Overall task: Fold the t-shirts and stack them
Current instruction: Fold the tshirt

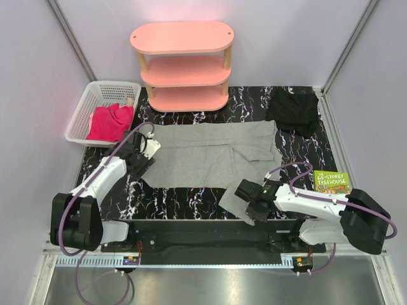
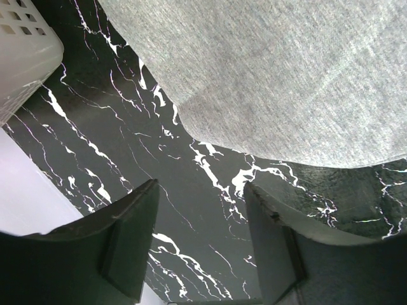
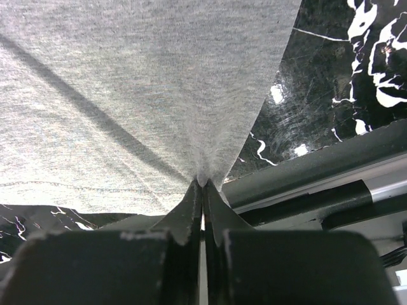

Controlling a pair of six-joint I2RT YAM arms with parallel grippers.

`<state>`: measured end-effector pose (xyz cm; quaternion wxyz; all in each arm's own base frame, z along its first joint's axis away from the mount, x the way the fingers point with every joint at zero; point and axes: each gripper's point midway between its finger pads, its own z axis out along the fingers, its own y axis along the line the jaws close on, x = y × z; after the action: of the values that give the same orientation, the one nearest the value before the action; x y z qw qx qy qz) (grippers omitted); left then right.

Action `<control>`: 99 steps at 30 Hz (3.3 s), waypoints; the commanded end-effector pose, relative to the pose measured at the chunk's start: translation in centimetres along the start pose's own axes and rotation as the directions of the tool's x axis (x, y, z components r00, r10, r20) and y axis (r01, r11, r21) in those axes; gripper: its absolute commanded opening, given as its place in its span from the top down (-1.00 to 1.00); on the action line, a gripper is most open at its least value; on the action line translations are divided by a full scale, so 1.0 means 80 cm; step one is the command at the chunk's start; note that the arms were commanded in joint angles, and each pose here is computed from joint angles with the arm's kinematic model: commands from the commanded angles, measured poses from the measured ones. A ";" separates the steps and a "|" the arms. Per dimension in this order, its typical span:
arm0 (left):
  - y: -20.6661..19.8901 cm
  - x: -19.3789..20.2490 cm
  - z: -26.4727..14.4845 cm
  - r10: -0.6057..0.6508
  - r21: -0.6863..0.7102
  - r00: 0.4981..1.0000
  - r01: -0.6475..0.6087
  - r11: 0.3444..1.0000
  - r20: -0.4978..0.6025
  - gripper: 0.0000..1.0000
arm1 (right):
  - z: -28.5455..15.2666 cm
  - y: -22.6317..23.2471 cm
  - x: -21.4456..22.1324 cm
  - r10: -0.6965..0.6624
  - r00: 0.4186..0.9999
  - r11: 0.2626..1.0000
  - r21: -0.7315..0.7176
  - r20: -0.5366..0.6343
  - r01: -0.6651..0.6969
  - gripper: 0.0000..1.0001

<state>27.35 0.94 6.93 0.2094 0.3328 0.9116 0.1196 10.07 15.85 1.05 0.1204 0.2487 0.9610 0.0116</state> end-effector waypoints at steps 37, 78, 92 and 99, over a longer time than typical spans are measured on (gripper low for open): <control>-0.020 -0.014 0.060 -0.017 0.112 0.998 0.023 0.993 -0.052 1.00 | -0.070 0.022 -0.048 -0.060 0.989 0.994 -0.080 0.138 0.071 1.00; 0.060 -0.098 0.021 0.158 0.138 0.983 -0.144 0.980 -0.091 0.93 | -0.178 0.039 -0.216 0.010 0.949 0.984 -0.172 0.315 0.046 1.00; 0.083 -0.105 0.058 0.179 0.105 0.972 -0.165 0.981 -0.152 0.95 | -0.104 0.134 -0.335 0.012 0.964 0.977 -0.210 0.265 0.046 1.00; 0.096 -0.112 0.092 0.160 0.072 0.966 -0.149 0.986 -0.205 0.28 | -0.065 0.130 -0.389 0.042 0.962 0.986 -0.166 0.269 0.003 1.00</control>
<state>39.23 0.18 6.07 0.0892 0.4072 0.9027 0.1070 36.79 11.64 13.28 0.2427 0.2400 0.9385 0.0529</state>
